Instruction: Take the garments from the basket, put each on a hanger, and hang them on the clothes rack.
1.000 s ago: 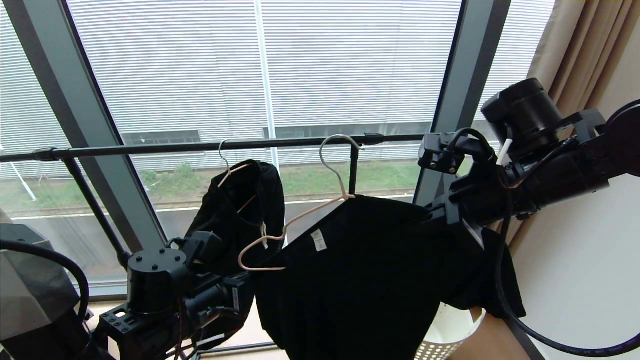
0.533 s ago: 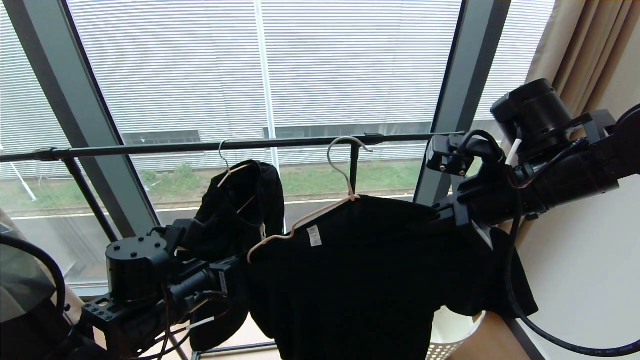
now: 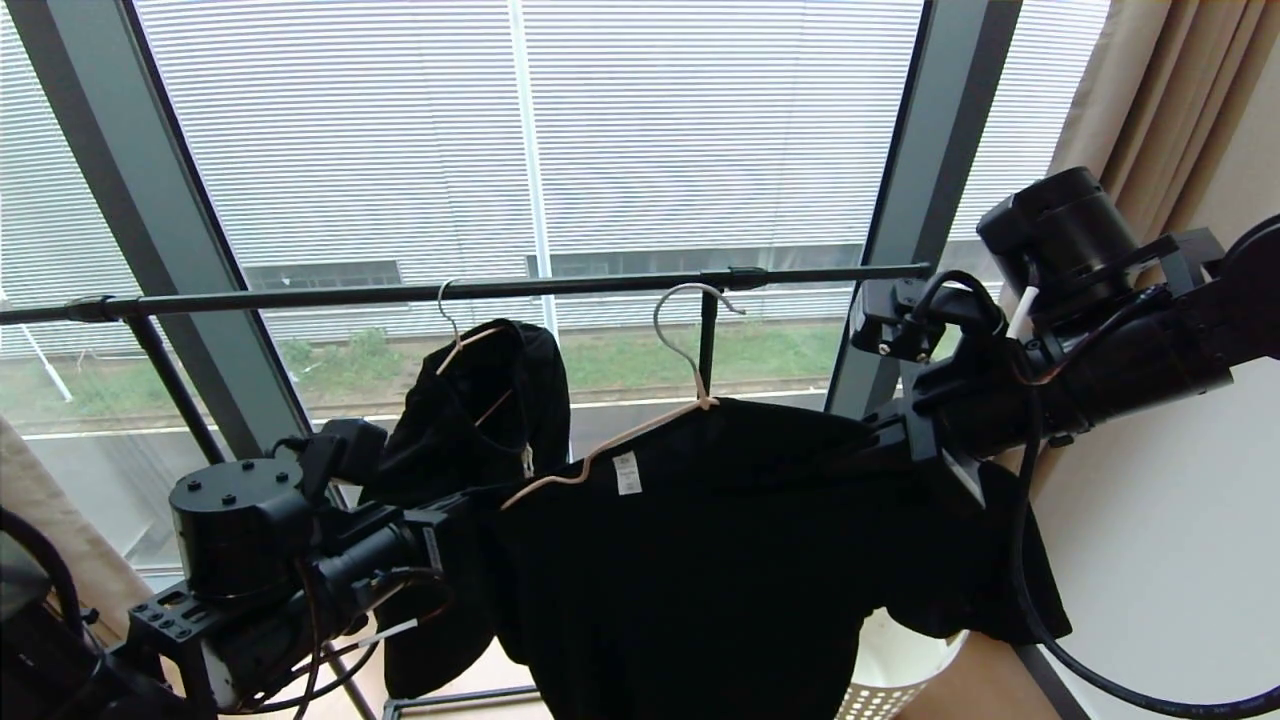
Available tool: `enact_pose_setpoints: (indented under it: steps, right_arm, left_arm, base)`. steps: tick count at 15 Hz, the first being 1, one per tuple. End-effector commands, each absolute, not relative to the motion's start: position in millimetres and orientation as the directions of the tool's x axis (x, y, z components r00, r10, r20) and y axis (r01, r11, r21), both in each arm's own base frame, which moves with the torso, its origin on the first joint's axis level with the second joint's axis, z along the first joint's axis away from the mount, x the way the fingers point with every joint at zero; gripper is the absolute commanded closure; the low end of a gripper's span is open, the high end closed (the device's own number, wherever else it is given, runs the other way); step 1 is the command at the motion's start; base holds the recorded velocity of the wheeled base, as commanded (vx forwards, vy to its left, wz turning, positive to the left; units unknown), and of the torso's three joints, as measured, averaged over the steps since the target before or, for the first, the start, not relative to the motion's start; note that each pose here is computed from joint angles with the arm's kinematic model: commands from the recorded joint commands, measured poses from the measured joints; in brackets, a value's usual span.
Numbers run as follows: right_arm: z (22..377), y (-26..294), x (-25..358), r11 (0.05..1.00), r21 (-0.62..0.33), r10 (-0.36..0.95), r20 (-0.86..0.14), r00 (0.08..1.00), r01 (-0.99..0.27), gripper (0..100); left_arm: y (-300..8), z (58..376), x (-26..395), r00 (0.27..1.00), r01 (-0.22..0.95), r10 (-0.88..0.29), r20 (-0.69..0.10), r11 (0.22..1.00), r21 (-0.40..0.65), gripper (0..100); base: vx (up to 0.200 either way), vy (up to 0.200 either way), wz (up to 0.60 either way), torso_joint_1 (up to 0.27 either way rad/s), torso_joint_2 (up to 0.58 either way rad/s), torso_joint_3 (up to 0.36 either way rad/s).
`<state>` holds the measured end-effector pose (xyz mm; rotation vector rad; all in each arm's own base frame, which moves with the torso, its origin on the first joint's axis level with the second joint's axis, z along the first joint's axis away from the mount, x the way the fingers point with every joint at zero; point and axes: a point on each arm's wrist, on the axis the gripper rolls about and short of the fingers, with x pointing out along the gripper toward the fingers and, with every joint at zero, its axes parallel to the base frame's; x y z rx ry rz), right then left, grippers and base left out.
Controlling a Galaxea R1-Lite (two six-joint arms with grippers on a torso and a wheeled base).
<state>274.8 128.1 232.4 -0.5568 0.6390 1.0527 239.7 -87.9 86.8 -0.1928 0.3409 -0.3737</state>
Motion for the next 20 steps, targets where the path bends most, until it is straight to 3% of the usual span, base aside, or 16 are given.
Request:
enact_pose_setpoints:
  steps: [1,10,17,20]
  right_arm:
    - [225.8,134.4,280.9,0.385,-0.111,0.613,-0.711,0.344,-0.916,100]
    - [202.9,149.9,293.6,0.404,-0.1,0.639,-0.681,0.359,-0.909,100]
    - [172.4,166.9,296.0,0.345,-0.067,0.732,-0.605,0.313,-0.936,100]
    - [163.2,168.3,293.5,0.299,-0.054,0.778,-0.564,0.277,-0.953,100]
  left_arm:
    - [-88.7,99.8,233.1,0.882,0.346,-0.403,-0.242,0.905,-0.246,100]
    - [-98.9,127.3,206.5,0.858,0.432,-0.479,-0.184,0.868,-0.245,100]
    - [-108.5,139.0,192.9,0.833,0.492,-0.534,-0.148,0.836,-0.243,100]
    - [-110.8,147.6,182.9,0.813,0.513,-0.557,-0.169,0.823,-0.244,100]
  base:
    - [0.0,0.0,0.0,0.0,0.0,0.0]
    - [0.0,0.0,0.0,0.0,0.0,0.0]
    - [0.0,0.0,0.0,0.0,0.0,0.0]
    - [0.0,0.0,0.0,0.0,0.0,0.0]
